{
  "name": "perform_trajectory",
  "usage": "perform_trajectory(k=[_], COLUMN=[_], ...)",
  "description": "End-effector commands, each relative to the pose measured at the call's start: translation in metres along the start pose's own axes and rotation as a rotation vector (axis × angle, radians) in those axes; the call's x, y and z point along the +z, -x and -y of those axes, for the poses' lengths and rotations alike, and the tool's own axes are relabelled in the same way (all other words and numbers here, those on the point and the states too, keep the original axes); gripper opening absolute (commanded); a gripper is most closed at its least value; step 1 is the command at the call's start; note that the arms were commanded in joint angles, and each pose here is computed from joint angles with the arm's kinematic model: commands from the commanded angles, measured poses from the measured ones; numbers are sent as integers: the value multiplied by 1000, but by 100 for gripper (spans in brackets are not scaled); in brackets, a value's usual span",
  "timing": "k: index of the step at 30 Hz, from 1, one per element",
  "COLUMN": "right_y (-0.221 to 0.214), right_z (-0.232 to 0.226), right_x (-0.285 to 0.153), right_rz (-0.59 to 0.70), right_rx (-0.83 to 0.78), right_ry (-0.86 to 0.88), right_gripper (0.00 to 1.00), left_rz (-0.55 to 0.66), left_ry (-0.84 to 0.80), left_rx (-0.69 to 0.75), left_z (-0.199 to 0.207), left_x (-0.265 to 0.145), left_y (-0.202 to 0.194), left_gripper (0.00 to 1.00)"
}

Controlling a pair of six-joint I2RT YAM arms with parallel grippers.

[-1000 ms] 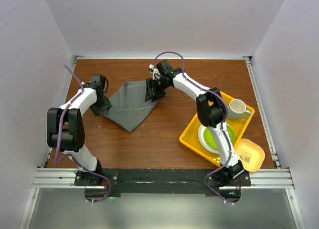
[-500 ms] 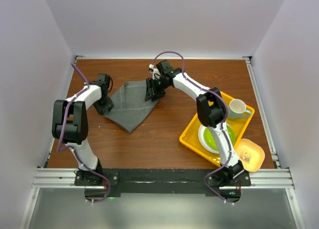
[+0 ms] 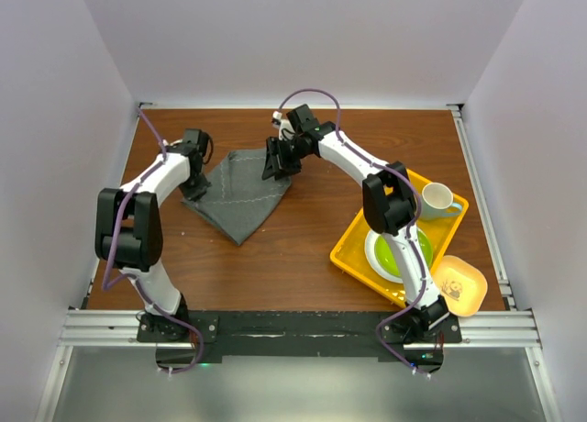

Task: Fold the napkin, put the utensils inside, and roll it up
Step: Fold the napkin

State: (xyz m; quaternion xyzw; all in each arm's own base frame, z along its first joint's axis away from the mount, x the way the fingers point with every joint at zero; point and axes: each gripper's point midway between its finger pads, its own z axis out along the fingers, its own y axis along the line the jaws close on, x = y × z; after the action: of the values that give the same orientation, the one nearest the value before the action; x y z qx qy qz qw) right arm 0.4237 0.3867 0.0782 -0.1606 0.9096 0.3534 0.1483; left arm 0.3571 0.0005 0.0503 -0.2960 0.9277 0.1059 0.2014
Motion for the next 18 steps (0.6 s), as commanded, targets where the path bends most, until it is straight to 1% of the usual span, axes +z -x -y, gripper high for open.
perform_trajectory(k=[1,2,6,7,8,10,11,12,14,18], right_y=[20,18,16,15,12,10,8,8,8,13], right_z=[-21,-21,-14,-12,-10,-6,-2,1,7,10], right_x=[-1,2,8,9,12,14,16,18,19,18], right_rz=[49,42,34,30,23,15,10,11,5,13], right_rx=[-1,6,17,9,10,5,3,-10,-15,-55], right_ry=[83,87,71,68,62,52,46,30,7,-20], right_gripper=[54,54,54,54,54,54,54,54,54,55], left_rz=[129,130,136,136,143,150,173,183,212,227], left_ry=[-53,-64,-97,-99,-107,-125,-163,-183,-240,-290], left_rx=[22,22,23,21,15,14,-1,-3,-13,14], left_z=[16,18,24,24,23,25,30,32,38,42], left_x=[-41,-47,-59,-60,-64,-67,-73,-76,-86,-92], left_y=[30,31,29,29,30,31,36,38,42,42], left_gripper=[10,10,15,15,14,8,6,0,0,0])
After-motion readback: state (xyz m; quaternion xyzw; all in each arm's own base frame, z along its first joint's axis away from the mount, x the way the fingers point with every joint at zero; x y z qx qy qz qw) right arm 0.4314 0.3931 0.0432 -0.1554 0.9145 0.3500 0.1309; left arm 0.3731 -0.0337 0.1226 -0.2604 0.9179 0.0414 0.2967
